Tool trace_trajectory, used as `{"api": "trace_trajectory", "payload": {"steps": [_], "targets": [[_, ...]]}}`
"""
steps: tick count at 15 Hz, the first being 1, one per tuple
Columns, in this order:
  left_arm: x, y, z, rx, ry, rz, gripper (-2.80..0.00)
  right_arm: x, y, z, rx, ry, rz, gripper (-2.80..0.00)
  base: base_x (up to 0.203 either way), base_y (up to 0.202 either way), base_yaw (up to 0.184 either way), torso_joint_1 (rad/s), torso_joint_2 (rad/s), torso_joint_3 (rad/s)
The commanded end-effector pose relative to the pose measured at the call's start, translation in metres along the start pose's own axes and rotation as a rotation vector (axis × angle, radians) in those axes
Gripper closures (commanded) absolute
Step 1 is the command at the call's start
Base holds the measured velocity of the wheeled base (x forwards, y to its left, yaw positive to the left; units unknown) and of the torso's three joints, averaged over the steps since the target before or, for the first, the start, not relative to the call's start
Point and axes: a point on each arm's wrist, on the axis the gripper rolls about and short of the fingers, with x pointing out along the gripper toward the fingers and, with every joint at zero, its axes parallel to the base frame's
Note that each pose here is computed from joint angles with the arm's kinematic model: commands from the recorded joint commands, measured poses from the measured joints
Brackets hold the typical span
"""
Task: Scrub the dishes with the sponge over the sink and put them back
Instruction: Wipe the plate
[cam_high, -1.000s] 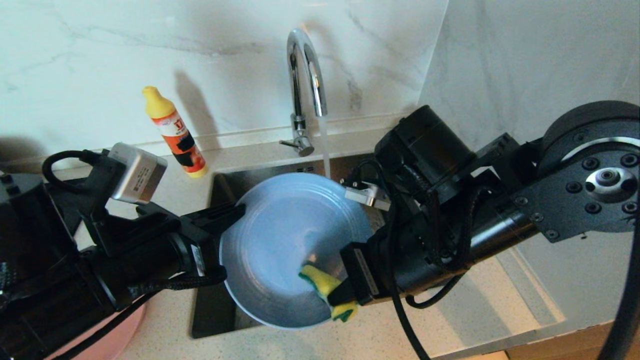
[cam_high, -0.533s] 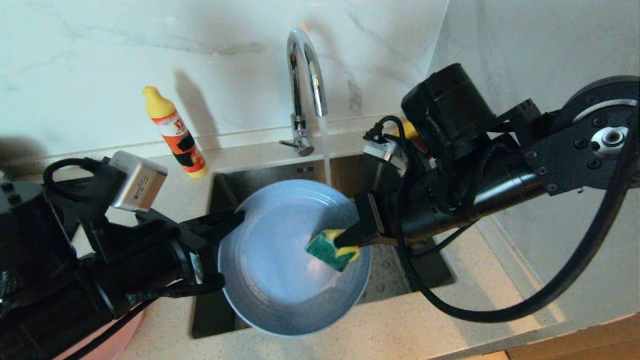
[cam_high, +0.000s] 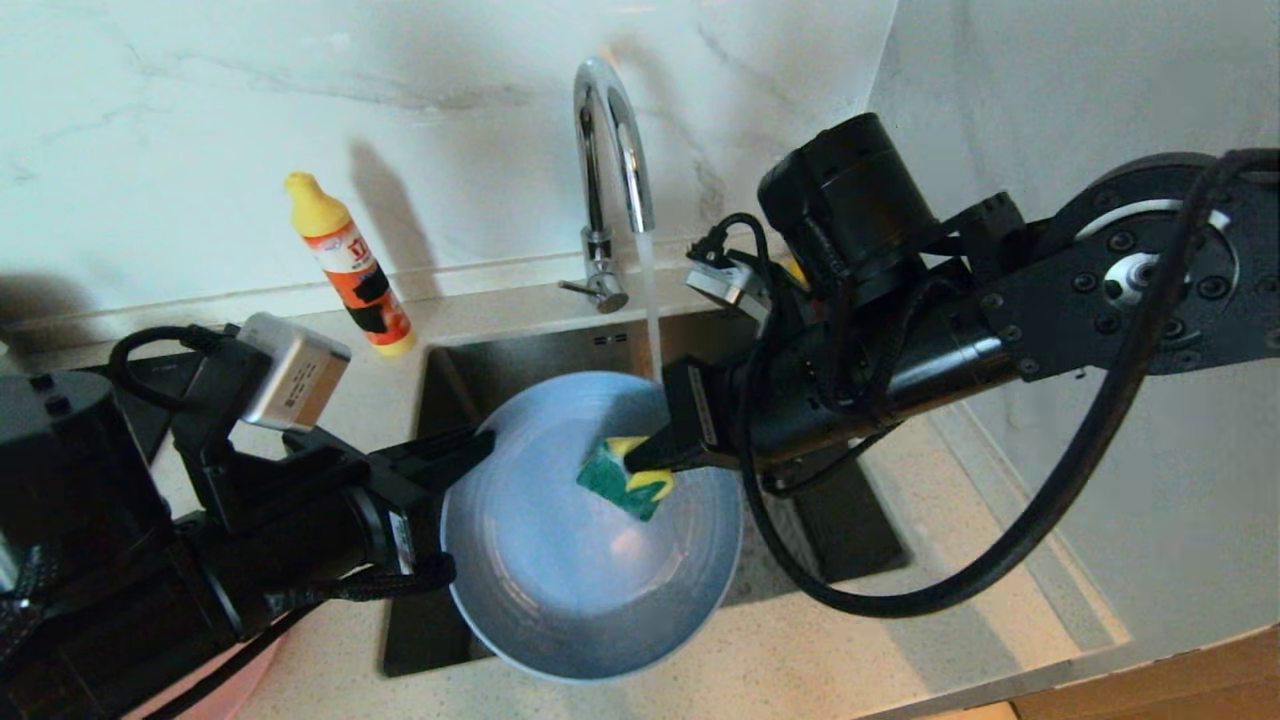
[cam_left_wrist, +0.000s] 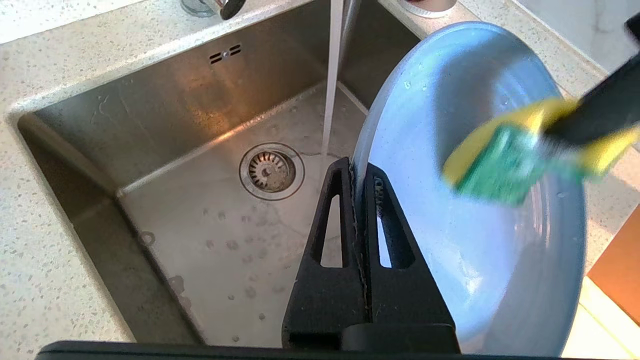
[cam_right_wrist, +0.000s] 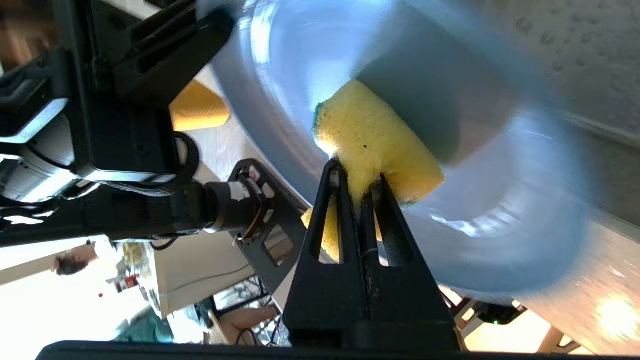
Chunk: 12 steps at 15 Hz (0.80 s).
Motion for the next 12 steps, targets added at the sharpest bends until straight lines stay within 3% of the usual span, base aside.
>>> {"api": "trace_trajectory", "payload": {"steps": [1,7,12], "targets": [[0.002,0.0,0.0,0.0,0.0,0.001,0.0,0.02,0.008,-0.004,-0.014,0.038,0.017,0.0,0.0,0.0,0.0,0.0,0.0,0.0],[0.0,0.0,0.0,0.002,-0.002,0.003,0.0,0.04,0.031,-0.023,-0.055,0.115,0.053,0.0,0.0,0.0,0.0,0.0,0.0,0.0],[-0.002,0.0,0.0,0.001,-0.005,0.006,0.0,0.049,0.027,-0.033,-0.041,0.177,0.018,0.0,0.0,0.0,0.0,0.0,0.0,0.0]]}}
